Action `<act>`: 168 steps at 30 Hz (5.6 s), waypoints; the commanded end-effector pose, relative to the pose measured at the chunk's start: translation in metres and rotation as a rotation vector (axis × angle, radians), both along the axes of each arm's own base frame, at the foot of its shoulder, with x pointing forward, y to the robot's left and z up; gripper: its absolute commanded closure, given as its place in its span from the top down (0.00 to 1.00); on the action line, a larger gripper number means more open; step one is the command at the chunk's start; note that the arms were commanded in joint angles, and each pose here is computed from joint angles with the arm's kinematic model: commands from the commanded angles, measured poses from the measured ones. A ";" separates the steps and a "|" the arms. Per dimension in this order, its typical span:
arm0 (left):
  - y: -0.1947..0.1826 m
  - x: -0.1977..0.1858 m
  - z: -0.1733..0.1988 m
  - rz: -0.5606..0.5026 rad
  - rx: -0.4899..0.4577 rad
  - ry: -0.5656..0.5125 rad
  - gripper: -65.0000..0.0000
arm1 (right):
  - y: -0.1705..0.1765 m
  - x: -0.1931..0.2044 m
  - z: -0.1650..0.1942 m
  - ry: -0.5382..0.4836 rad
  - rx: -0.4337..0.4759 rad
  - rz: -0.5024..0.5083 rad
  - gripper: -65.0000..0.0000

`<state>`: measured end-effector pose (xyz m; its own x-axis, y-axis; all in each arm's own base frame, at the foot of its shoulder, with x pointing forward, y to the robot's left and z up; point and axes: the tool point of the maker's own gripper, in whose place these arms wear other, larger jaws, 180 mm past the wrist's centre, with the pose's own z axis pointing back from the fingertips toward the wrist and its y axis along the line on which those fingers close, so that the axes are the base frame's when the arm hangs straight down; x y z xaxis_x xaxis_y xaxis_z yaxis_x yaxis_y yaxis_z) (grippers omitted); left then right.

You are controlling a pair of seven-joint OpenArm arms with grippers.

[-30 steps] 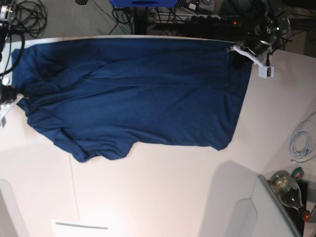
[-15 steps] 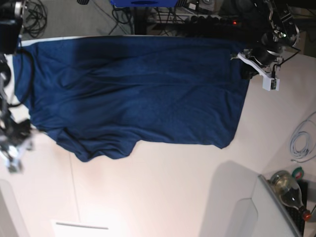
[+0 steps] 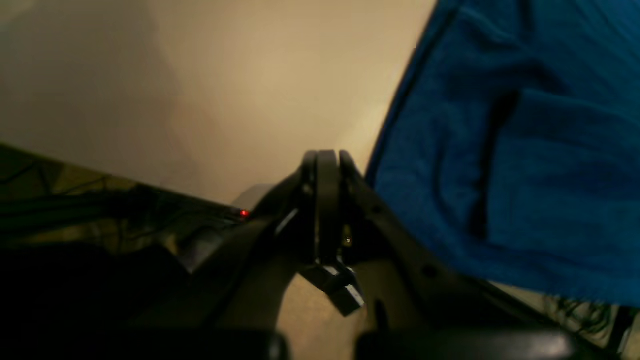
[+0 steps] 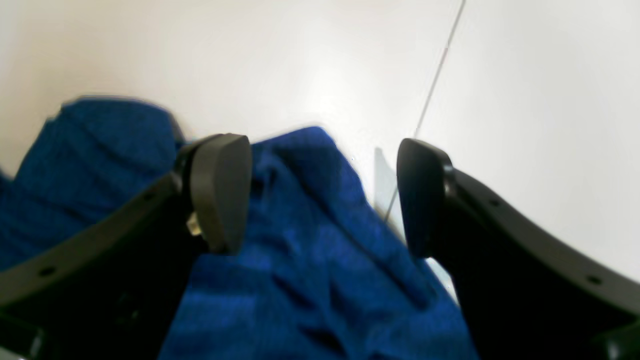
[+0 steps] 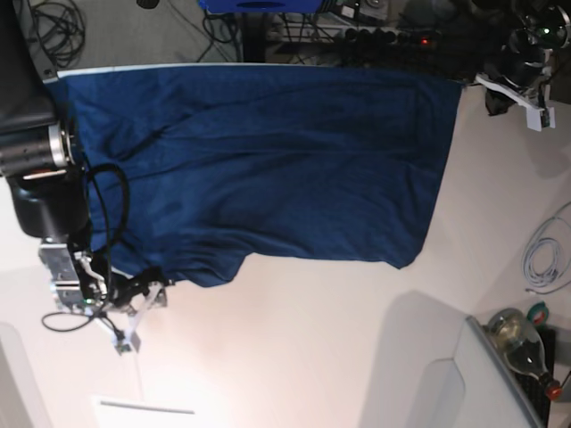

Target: Layout the t-shirt on the table in an organized manner, then fold the t-shirt properly

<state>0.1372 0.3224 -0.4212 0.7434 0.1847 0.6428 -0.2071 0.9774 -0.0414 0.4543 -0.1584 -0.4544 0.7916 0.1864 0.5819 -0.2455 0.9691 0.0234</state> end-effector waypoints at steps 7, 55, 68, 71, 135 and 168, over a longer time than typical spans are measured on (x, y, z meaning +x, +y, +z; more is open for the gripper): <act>0.012 -0.011 -0.001 0.011 -0.007 -0.009 0.00 | -0.013 0.002 0.002 -0.008 -0.006 -0.027 0.65; 0.009 -0.021 -0.023 0.041 -0.067 0.030 0.00 | -0.009 -0.008 0.014 -0.046 -0.039 0.033 0.00; 0.010 -0.019 -0.021 0.038 -0.061 0.027 0.00 | -0.002 0.015 0.103 -0.183 -0.127 0.106 0.00; 0.010 -0.019 -0.020 0.037 -0.060 0.025 0.00 | -0.003 0.014 0.101 -0.170 -0.131 0.103 0.00; 0.015 -0.021 -0.021 0.036 -0.050 0.037 0.00 | 0.092 0.009 0.102 -0.185 -0.059 0.235 0.00; 0.014 -0.011 -0.019 0.033 -0.053 0.017 0.00 | 0.085 -0.118 0.070 -0.141 0.076 0.238 0.00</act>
<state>0.1215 0.3313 -0.4488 0.7632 0.2600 0.5916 -0.2516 0.9628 -0.0986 0.3123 -0.0752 -0.4119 0.7074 0.3322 0.6238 -0.4708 0.8798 0.0653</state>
